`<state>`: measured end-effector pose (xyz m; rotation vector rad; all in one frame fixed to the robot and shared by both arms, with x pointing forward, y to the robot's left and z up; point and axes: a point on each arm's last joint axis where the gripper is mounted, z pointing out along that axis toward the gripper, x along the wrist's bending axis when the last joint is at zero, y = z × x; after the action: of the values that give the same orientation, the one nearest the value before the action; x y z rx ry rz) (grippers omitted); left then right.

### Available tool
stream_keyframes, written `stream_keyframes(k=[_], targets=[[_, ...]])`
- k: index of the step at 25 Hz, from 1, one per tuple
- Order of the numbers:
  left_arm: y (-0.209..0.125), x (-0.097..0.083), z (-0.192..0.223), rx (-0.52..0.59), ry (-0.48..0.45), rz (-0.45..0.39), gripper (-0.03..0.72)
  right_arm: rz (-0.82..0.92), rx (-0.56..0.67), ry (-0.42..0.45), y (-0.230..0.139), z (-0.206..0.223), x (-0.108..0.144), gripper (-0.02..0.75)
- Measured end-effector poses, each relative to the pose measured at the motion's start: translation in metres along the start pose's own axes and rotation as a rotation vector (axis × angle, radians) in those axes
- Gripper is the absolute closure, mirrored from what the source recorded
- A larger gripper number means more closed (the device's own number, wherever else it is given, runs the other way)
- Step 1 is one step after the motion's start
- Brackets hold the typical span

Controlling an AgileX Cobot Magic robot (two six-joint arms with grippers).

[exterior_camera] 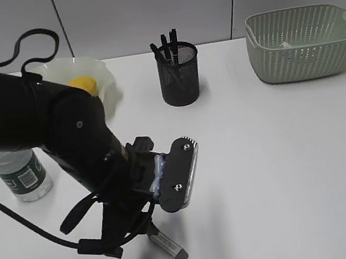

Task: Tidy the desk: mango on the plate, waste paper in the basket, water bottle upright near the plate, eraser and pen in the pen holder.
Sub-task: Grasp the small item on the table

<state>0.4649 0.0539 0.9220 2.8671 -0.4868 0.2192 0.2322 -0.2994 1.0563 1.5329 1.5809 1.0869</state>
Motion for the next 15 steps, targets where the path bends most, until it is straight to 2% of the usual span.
stream_keyframes(k=[3, 6, 12, 15], targets=[[0.002, 0.002, 0.003, -0.018, 0.014, 0.044, 0.364, 0.000, 0.000, 0.000, 0.000, 0.000, 0.000, 0.344], [0.003, 0.000, 0.011, -0.037, -0.013, 0.051, 0.401, 0.000, 0.000, 0.000, 0.000, 0.000, 0.000, 0.344], [0.004, -0.007, 0.014, -0.049, -0.101, 0.030, 0.416, 0.000, 0.000, 0.000, 0.000, 0.000, 0.000, 0.344], [0.005, -0.008, 0.017, -0.053, -0.106, 0.033, 0.416, 0.000, 0.000, 0.000, 0.000, 0.000, 0.000, 0.344]])
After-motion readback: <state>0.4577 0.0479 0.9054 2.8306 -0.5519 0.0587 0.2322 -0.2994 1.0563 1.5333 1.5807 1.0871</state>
